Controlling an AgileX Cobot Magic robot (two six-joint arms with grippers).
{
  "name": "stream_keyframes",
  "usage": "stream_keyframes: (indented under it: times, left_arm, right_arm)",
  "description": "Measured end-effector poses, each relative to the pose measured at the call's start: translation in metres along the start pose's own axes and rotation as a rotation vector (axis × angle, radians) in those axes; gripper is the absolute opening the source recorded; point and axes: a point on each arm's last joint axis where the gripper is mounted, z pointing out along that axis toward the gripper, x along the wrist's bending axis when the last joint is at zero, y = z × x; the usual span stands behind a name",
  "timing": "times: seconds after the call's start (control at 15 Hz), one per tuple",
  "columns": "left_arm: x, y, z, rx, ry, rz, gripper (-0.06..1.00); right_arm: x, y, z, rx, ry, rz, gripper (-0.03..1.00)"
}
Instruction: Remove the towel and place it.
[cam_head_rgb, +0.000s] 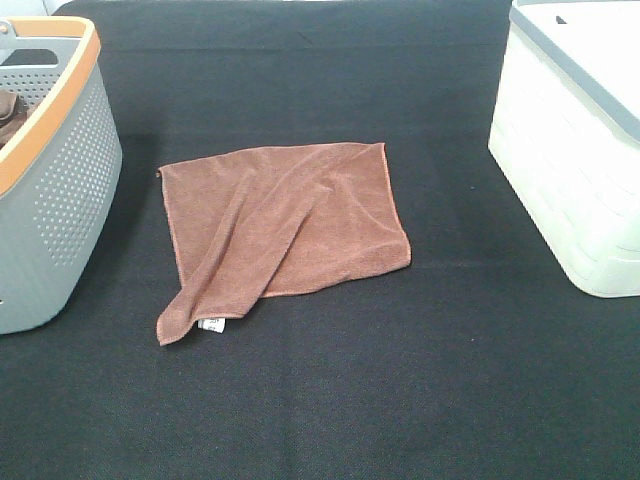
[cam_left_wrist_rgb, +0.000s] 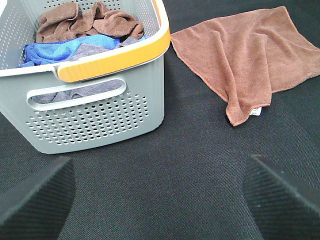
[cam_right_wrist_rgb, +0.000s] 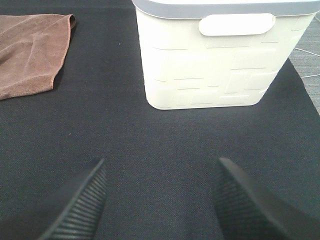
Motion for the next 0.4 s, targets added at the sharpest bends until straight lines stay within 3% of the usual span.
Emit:
stream_keyframes:
  times: [0.4]
  left_arm:
    - [0.0, 0.0, 0.0, 0.0, 0.0, 0.0, 0.87]
  right_arm:
    - [0.0, 0.0, 0.0, 0.0, 0.0, 0.0, 0.59]
